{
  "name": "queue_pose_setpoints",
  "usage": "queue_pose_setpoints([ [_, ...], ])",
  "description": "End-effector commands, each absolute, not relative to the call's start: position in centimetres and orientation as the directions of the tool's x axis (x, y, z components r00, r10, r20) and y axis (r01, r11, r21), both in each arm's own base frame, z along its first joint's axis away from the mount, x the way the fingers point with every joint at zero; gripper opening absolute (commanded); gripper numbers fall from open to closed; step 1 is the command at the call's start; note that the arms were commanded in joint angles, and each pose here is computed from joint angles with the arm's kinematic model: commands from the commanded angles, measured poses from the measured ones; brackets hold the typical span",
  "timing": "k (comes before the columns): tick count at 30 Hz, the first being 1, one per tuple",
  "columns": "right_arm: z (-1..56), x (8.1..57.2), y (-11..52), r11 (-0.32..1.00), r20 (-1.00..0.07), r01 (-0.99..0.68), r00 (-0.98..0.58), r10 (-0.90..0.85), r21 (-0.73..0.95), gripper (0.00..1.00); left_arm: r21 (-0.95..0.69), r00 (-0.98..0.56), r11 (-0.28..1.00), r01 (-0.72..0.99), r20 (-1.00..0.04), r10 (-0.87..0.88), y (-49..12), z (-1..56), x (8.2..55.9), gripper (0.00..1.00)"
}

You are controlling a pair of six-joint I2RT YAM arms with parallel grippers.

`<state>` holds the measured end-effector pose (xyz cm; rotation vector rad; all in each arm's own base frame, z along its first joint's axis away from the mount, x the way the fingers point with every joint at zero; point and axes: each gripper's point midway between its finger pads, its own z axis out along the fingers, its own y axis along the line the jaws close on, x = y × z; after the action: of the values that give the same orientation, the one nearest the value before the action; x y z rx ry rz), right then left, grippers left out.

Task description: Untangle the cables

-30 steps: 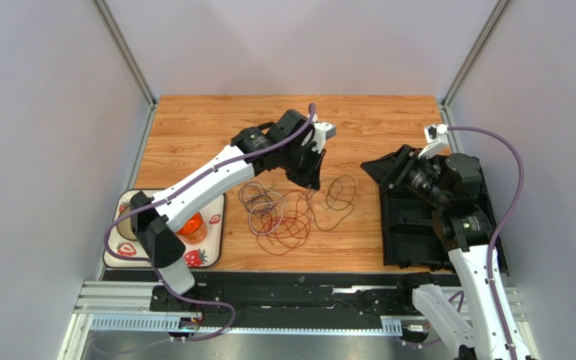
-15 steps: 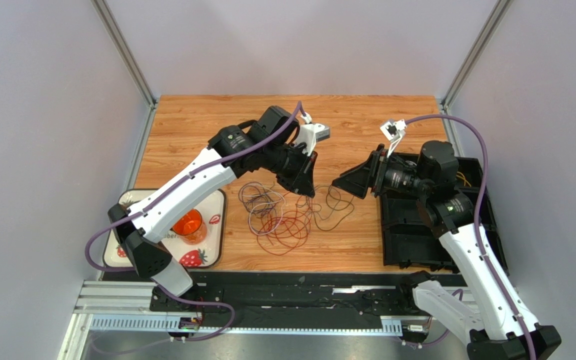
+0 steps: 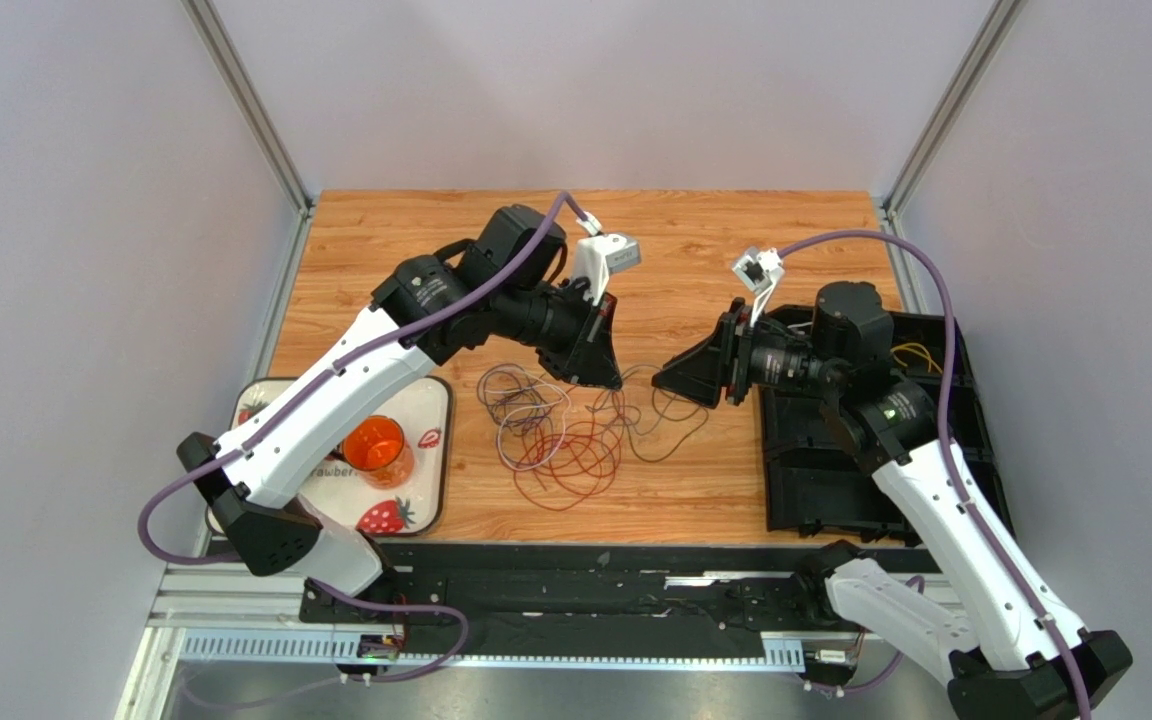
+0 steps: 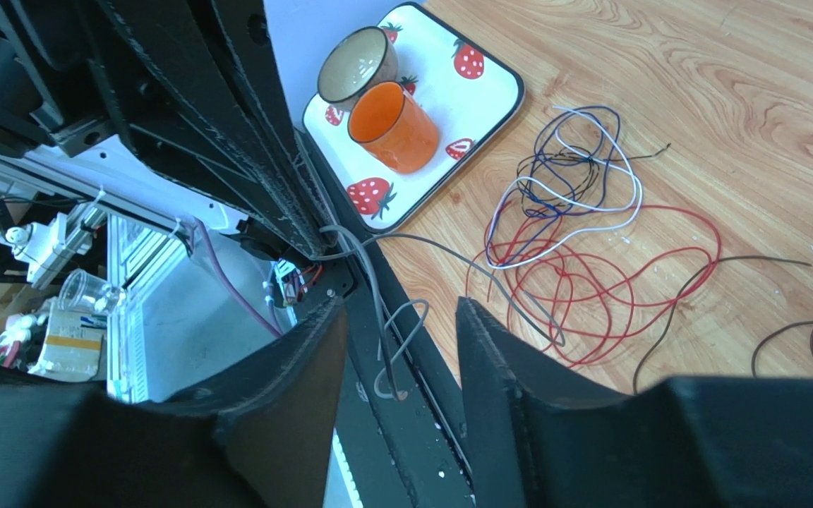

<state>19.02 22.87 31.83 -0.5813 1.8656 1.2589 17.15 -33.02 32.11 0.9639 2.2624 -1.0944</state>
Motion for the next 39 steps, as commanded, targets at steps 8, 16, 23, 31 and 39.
queue_pose_setpoints([
  [8,33.9,18.9,23.1,0.407,-0.852,-0.763,-0.517,0.081,0.501,0.00,-0.507,-0.655,0.431,0.747,-0.672,0.345,-32.9,33.7,17.0,0.00],
  [16,34.6,21.8,20.6,0.614,-0.860,-0.639,-0.490,0.140,0.464,0.00,-0.415,-0.661,0.592,0.691,-0.695,0.283,-30.0,33.5,18.6,0.68],
  [23,37.7,24.6,16.3,0.802,-0.884,-0.431,-0.401,0.241,0.414,0.00,-0.269,-0.648,0.785,0.559,-0.731,0.212,-23.1,33.0,19.6,0.73],
  [31,38.0,26.1,9.5,0.927,-0.884,-0.052,-0.325,0.335,0.371,0.00,-0.067,-0.612,0.955,0.288,-0.781,0.130,-13.3,29.8,19.2,0.71],
  [39,36.8,25.0,0.5,0.848,-0.900,0.427,-0.153,0.409,0.313,0.00,-0.095,-0.491,0.967,0.237,-0.870,0.035,-9.5,28.1,17.6,0.74],
])
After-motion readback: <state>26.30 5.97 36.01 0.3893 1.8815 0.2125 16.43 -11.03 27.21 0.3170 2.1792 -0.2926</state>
